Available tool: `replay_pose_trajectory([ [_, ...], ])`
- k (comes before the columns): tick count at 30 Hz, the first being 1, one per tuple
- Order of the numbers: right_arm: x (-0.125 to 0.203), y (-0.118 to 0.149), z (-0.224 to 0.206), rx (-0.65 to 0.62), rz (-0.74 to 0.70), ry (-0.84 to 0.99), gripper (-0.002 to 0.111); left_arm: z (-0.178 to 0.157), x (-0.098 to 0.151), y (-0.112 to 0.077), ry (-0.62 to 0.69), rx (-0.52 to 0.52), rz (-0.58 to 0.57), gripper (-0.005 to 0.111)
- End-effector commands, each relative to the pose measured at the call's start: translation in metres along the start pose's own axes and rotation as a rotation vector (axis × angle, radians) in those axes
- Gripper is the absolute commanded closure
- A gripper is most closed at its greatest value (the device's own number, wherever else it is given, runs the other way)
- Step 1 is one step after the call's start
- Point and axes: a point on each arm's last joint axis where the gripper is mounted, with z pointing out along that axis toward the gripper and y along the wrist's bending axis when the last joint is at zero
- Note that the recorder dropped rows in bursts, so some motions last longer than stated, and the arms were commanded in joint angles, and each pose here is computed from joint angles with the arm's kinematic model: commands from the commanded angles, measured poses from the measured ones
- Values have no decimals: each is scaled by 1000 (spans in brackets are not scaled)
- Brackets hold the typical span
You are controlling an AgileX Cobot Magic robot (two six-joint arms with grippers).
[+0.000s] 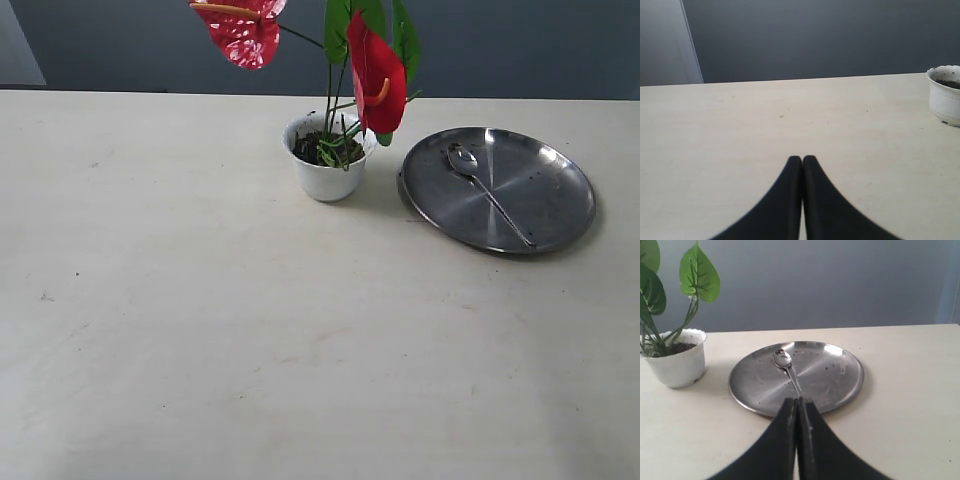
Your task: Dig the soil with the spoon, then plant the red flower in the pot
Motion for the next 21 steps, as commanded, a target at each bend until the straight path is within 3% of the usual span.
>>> replay_pose_trajectory([
  [1, 4, -2, 0, 18, -23, 37, 108, 0, -2, 0, -7, 6, -2, 105],
  [21, 5, -1, 0, 16, -55, 48, 108, 0, -2, 0, -7, 6, -2, 105],
])
